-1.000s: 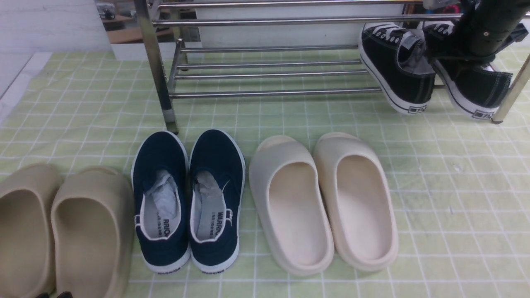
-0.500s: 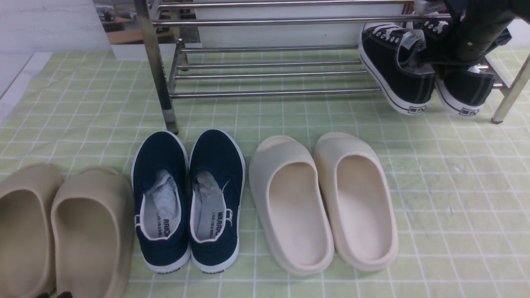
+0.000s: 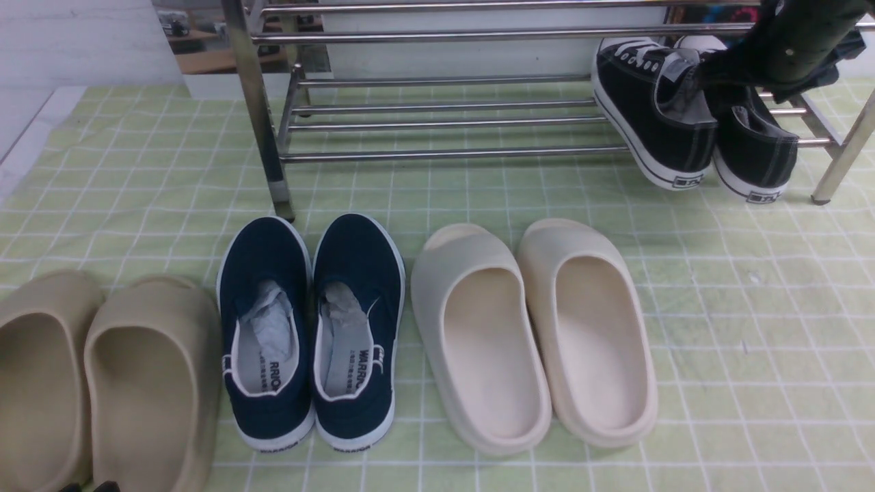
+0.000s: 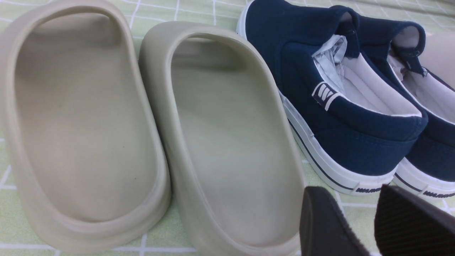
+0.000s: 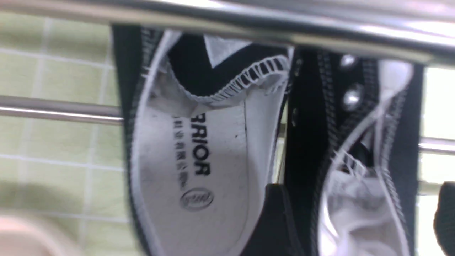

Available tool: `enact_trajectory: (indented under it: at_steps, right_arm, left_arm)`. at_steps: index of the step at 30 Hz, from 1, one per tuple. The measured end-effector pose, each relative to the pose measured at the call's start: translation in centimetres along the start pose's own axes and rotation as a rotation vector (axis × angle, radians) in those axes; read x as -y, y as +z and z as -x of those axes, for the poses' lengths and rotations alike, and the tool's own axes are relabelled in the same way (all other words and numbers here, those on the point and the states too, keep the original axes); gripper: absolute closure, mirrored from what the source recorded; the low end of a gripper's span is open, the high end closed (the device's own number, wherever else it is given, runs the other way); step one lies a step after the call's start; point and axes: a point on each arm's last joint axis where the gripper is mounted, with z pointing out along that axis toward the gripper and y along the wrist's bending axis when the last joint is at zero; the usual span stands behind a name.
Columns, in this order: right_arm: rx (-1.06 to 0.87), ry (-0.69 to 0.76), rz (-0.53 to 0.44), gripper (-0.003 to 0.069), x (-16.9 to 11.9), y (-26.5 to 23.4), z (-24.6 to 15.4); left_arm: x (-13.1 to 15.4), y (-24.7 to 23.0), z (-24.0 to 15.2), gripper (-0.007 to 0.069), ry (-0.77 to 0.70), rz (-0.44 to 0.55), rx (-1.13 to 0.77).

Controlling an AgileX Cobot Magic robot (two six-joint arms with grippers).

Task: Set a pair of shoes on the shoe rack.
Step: Use the right arm to put a shoe into the shoe rack

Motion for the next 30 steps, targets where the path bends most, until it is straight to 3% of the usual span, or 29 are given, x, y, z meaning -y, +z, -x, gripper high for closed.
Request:
enact_trajectory:
  at_steps: [4, 8, 9, 10, 13, 17, 19, 30]
  right_arm:
    - [0.044, 0.011, 0.003, 0.0198, 0.3, -4.4, 0.5]
    - [-0.009, 0.03, -0.066, 0.0462, 2.8, -8.9, -0.7]
    - [-0.019, 0.037, -0.071, 0.0475, 3.0, -8.9, -0.8]
    - [-0.054, 0.065, -0.087, 0.0559, 4.3, -8.8, -1.7]
    - [-0.188, 0.13, -0.075, 0.0659, 6.3, -6.6, -4.7]
    - [-0.423, 0.176, -0.007, 0.0662, 5.9, -1.8, -10.3]
    - [-0.438, 0.179, 0.01, 0.0662, 5.4, -0.7, -11.3]
    - [-0.083, 0.244, 0.081, 0.0659, 3.6, 2.6, -9.4]
  left_arm:
    - [0.0, 0.0, 0.0, 0.0386, 0.0, 0.0, 0.0]
    - [0.0, 0.0, 0.0, 0.0386, 0.0, 0.0, 0.0]
    - [0.0, 0.0, 0.0, 0.0386, 0.0, 0.0, 0.0]
    - [0.0, 0.0, 0.0, 0.0386, 0.0, 0.0, 0.0]
    - [0.0, 0.0, 0.0, 0.0386, 0.0, 0.0, 0.0]
    - [0.0, 0.0, 0.0, 0.0386, 0.0, 0.0, 0.0]
    - [0.0, 0.0, 0.0, 0.0386, 0.0, 0.0, 0.0]
    - [0.0, 0.0, 0.0, 0.0386, 0.0, 0.0, 0.0]
